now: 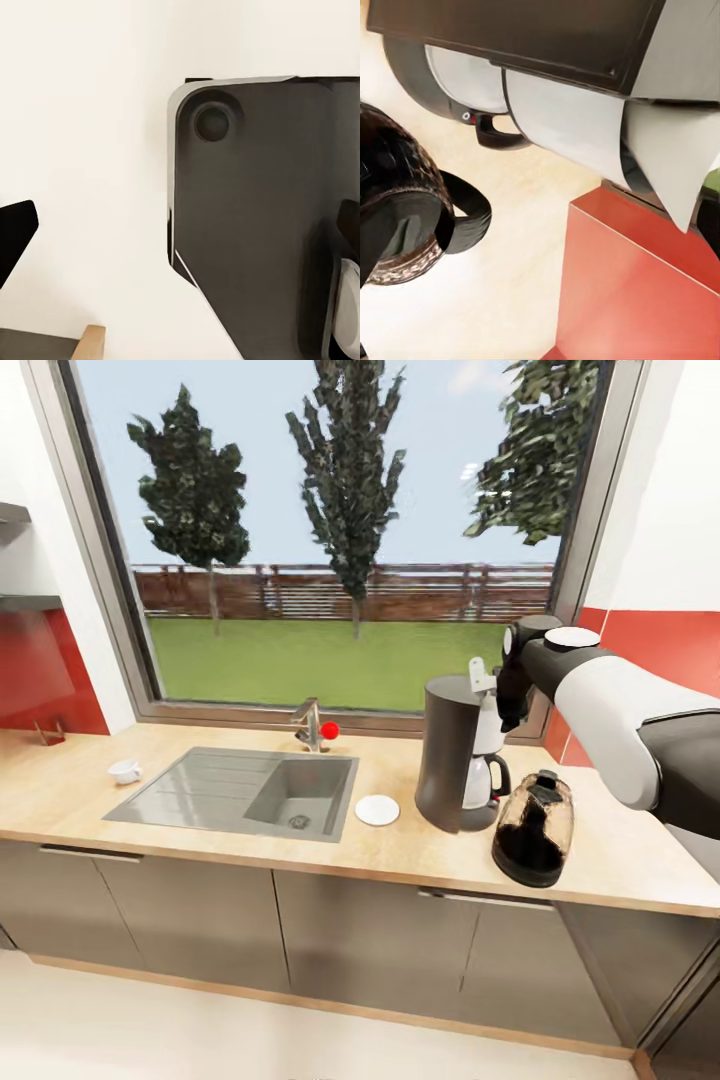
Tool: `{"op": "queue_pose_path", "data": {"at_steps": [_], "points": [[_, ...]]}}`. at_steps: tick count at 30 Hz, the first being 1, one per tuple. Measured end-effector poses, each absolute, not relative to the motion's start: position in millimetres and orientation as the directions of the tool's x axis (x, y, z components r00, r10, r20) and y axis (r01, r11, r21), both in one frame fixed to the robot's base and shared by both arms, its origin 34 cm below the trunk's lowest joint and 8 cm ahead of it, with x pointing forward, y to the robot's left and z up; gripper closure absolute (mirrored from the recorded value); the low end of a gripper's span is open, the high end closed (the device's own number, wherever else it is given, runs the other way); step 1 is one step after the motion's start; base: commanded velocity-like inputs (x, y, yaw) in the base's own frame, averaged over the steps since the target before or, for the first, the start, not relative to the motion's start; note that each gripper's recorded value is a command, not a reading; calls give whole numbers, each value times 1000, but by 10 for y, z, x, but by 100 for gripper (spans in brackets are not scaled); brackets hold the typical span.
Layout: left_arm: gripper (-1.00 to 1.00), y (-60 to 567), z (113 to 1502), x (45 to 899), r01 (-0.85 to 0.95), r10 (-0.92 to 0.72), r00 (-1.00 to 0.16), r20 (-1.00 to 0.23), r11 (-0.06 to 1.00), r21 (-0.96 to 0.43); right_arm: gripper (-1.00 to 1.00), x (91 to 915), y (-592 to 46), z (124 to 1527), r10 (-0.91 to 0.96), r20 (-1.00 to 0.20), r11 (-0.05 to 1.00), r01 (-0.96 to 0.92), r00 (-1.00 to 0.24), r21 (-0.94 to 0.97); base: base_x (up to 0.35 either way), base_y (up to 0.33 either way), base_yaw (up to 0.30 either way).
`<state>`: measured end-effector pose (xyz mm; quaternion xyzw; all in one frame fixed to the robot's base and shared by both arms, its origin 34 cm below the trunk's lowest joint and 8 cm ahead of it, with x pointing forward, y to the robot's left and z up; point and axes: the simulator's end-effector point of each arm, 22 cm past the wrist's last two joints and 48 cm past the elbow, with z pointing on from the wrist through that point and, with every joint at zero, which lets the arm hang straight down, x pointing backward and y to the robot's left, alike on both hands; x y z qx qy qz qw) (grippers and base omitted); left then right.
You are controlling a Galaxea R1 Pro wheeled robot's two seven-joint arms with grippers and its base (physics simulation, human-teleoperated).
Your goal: Set up a coffee station on the kitchen countertop: keep the coffee maker on the countertop, move the bottle of coffee from the kitchen shelf to the counter next to the coffee maker, place a paper coffee filter on top of the coffee maker, put the saucer next to the coffee maker with the coffee cup on the saucer, and place the electric kettle next to the coffee maker.
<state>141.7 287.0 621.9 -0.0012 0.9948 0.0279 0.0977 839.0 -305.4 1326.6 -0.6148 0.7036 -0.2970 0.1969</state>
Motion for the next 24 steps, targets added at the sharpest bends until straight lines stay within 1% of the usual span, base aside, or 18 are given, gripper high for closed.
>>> {"op": "queue_pose_path", "data": {"at_steps": [9, 13, 17, 24], "points": [[-100, 2870, 6219, 1416, -8, 3, -981, -194, 998, 55, -100, 8386, -3109, 13269, -981, 87, 74, -747, -174, -661, -8, 0, 0], [-100, 2869, 6218, 1417, -8, 3, -981, -194, 998, 55, -100, 8381, -3190, 13265, -979, 88, 82, -746, -186, -660, -84, 0, 0], [-100, 2870, 6218, 1417, -8, 3, -981, -194, 998, 55, -100, 8379, -3240, 13262, -977, 88, 88, -746, -193, -661, -179, -11, 0], [-100, 2870, 6218, 1418, -8, 3, -981, -194, 998, 55, -100, 8379, -3257, 13261, -977, 88, 89, -746, -194, -660, -281, -65, 0]]}}
